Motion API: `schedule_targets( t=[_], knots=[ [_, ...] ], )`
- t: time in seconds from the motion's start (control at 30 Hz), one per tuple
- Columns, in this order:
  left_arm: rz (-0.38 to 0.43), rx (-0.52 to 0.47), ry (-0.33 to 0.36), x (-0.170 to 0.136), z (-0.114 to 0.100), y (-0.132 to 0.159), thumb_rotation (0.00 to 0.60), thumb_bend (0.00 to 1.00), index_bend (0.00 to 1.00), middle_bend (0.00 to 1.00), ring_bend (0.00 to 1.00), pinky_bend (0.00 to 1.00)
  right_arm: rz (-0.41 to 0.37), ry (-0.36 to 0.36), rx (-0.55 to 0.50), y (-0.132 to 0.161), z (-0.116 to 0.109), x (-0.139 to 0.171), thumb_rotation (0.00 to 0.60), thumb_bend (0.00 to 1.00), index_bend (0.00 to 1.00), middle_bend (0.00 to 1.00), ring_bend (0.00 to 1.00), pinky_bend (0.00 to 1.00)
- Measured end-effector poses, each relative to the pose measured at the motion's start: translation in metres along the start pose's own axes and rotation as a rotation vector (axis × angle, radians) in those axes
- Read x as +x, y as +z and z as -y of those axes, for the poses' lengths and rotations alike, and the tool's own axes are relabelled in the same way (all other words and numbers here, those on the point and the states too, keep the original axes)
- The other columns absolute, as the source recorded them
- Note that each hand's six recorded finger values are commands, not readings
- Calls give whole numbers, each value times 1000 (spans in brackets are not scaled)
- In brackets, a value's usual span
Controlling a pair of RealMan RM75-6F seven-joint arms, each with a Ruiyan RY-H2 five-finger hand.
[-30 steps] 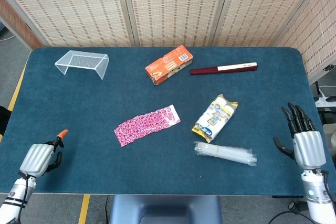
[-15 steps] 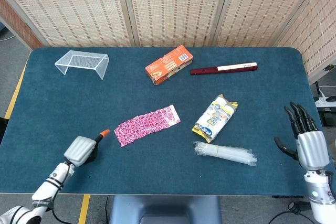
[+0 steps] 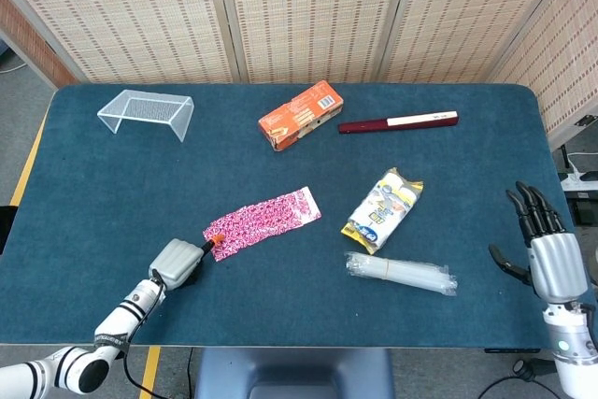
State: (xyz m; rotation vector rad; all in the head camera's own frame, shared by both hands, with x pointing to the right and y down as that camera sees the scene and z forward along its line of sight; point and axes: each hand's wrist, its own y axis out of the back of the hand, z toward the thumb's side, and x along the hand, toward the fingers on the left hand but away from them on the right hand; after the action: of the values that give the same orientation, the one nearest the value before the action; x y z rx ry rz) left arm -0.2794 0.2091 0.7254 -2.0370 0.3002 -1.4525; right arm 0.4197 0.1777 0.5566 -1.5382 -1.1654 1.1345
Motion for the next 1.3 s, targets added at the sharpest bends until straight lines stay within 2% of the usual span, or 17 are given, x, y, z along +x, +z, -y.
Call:
schedule_targets(
  t=[0.13, 0.3, 0.73, 1.1, 1.3],
  knots=[
    [8, -31, -20, 2, 1, 4, 600, 821, 0, 711, 747, 732, 2, 3, -2, 0, 0, -1, 600, 189, 0, 0, 0, 186],
    [11, -15, -45, 4, 6, 5, 600, 821, 0, 709, 748, 733, -3, 13, -3, 0, 1, 0, 600, 189, 0, 0, 0, 186],
    [-41, 4, -78, -6, 13, -11, 600, 821, 29, 708, 748, 734, -6, 19, -10, 1, 0, 3, 600, 188, 0, 0, 0, 186],
    [-139, 43, -88, -41, 22, -46, 600, 822, 79, 706, 748, 735, -9, 41, -7, 3, 4, 3, 600, 189, 0, 0, 0, 186],
    [-174, 78, -80, -55, 19, -59, 600, 824, 103, 706, 749, 737, -9, 46, -7, 3, 5, 4, 600, 189, 0, 0, 0, 186]
  ],
)
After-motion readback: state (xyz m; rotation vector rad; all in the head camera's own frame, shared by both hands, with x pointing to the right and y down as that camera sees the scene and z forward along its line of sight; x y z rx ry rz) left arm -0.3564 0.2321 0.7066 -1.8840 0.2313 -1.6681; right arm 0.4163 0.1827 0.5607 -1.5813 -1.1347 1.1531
